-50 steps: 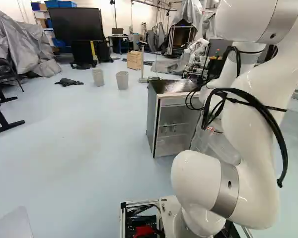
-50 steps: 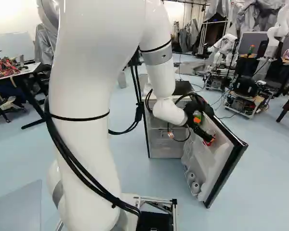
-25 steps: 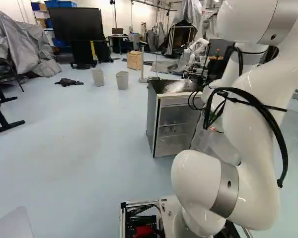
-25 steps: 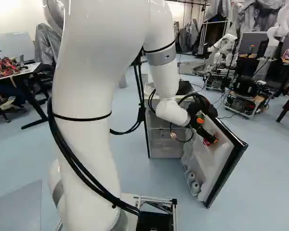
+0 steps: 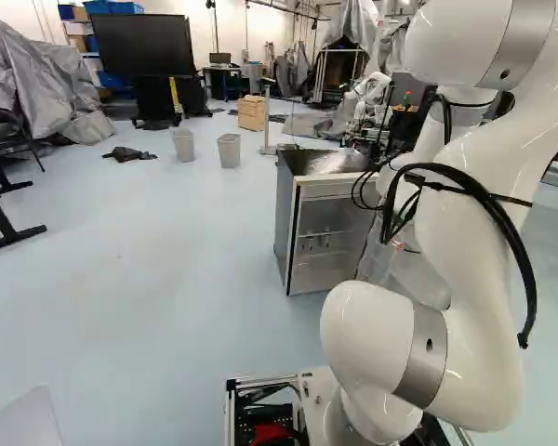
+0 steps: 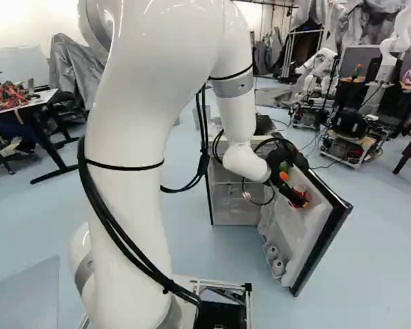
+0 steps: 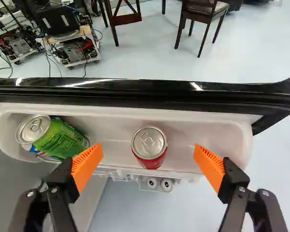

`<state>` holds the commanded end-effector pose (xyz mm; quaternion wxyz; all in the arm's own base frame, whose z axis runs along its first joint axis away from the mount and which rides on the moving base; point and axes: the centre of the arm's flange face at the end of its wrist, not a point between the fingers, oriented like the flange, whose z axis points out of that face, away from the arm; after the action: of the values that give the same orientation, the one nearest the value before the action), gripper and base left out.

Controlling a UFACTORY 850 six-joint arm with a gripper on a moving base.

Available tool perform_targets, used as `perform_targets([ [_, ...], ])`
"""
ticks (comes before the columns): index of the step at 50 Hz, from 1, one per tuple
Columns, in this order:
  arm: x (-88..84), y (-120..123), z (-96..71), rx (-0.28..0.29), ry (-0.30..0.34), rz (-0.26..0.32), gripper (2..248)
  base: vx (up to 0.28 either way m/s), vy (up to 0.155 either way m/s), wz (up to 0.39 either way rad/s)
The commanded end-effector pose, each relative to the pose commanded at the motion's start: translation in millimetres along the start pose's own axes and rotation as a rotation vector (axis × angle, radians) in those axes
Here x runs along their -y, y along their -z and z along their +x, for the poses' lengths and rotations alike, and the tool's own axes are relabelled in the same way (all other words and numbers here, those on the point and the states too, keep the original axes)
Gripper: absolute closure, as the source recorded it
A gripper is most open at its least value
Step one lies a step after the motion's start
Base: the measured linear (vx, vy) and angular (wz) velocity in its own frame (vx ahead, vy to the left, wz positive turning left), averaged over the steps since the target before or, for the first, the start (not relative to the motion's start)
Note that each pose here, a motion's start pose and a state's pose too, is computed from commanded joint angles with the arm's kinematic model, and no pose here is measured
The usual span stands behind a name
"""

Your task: Grab a drink from the fridge

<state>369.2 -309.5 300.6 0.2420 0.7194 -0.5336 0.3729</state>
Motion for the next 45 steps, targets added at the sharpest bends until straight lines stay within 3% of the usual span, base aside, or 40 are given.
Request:
perform_targets([
  [45, -6.2, -10, 7.3, -0.005, -0.018, -0.018, 3, 0.000, 0.000, 0.000],
])
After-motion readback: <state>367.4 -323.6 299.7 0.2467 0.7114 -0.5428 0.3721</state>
